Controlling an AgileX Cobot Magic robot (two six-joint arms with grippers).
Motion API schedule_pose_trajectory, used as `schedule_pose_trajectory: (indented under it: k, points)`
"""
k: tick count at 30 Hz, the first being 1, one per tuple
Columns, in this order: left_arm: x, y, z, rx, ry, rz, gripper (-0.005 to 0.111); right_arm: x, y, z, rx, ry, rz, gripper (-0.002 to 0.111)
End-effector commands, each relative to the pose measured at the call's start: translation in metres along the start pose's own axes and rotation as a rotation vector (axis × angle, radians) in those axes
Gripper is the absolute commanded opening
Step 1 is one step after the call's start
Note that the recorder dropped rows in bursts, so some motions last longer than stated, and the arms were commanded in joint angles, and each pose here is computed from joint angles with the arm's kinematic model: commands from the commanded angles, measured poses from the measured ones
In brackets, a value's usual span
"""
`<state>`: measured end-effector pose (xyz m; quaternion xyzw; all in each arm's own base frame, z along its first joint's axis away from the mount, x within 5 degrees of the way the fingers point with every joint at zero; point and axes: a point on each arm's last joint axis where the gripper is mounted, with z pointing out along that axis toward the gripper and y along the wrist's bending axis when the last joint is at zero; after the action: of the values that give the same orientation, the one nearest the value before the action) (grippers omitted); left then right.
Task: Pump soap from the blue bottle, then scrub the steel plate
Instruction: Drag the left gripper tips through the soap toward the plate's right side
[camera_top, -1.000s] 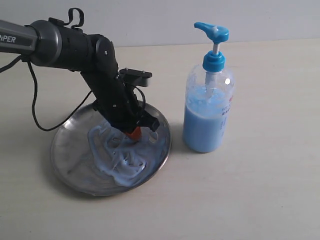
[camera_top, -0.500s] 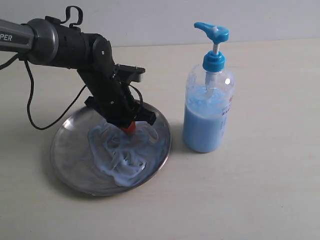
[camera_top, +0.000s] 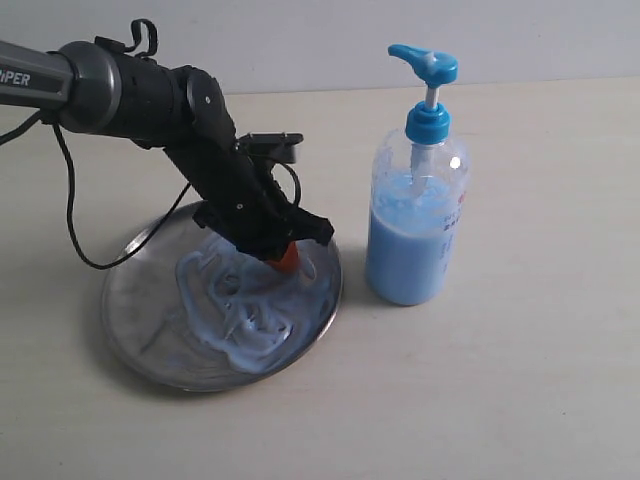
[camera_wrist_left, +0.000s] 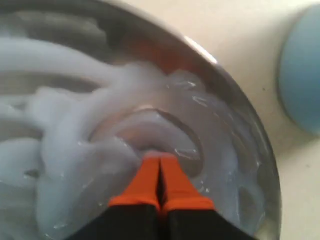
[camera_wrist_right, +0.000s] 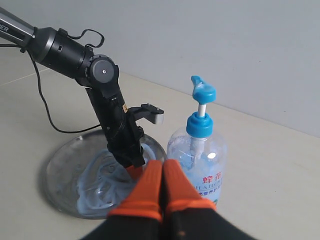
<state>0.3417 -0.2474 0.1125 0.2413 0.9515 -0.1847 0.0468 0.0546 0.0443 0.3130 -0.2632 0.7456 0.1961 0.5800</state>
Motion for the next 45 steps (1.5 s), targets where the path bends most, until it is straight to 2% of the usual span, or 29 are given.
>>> schedule_pose_trajectory:
  k: [1,6,11,19,26,35,39,45]
  points:
    - [0.01,-0.004,0.001,0.049,0.096,0.056,0.0,0.001,0.0,0.0,-0.001,-0.005,0.004,0.0]
    - [0.014,-0.007,0.001,0.077,0.147,0.072,0.0,0.001,0.0,0.0,-0.001,-0.005,0.004,0.0]
    - [0.013,-0.008,0.001,0.091,0.129,0.079,0.0,0.001,0.0,0.0,-0.001,-0.005,0.004,0.0]
    - [0.002,-0.002,0.005,0.034,0.007,0.08,0.0,0.001,0.0,0.0,-0.001,-0.005,0.004,0.0]
    - [-0.001,0.007,0.022,-0.006,-0.029,0.058,0.0,0.001,0.0,0.0,0.0,-0.007,0.004,0.0]
    - [-0.013,0.013,0.017,-0.078,-0.095,0.042,0.0,0.001,0.0,0.0,0.0,-0.007,0.004,0.0]
    - [-0.016,0.012,0.013,-0.094,-0.086,0.029,0.0,0.001,0.0,0.0,0.0,-0.007,0.004,0.0]
    - [-0.011,0.004,0.012,-0.064,0.005,0.038,0.0,0.001,0.0,0.0,0.0,-0.007,0.004,0.0]
